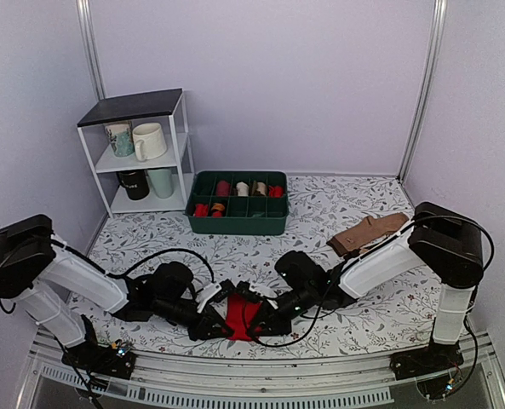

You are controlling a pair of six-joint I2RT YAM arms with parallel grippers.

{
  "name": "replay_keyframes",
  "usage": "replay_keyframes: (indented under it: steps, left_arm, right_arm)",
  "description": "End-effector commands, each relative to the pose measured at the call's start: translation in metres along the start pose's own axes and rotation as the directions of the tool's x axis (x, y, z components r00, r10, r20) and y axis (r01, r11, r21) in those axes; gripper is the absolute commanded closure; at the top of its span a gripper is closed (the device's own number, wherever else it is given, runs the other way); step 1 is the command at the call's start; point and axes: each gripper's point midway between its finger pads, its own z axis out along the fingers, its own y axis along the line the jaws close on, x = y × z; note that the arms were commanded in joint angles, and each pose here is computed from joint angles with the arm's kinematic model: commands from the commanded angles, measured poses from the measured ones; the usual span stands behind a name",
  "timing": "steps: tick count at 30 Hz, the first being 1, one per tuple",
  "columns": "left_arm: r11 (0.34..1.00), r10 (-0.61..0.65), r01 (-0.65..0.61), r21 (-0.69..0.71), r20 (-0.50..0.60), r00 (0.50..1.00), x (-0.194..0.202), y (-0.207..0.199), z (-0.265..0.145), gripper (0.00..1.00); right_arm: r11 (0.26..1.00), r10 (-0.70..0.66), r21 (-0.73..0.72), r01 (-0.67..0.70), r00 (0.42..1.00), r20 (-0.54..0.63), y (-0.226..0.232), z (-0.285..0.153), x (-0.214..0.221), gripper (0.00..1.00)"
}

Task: Roll the socks
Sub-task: Roll the sock at the center of the board.

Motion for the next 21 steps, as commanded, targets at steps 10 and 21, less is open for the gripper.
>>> replay_keyframes:
  steps: [10, 21]
  left_arm:
    - [0.925, 0.366, -0.339, -0.172, 0.156, 0.918, -0.025, -0.03, -0.051, 0.82]
    - [0.862, 0.502, -0.469, -0.191, 0.19, 0.844, -0.032, -0.044, -0.048, 0.76]
  right_arm:
    - [0.862, 0.482, 0.044, -0.506, 0.787, -0.385, -0.004, -0.003, 0.076, 0.88]
    - [0.775, 0.597, 0.117, -0.621, 0.66, -0.456, -0.013, 0.003, 0.075, 0.87]
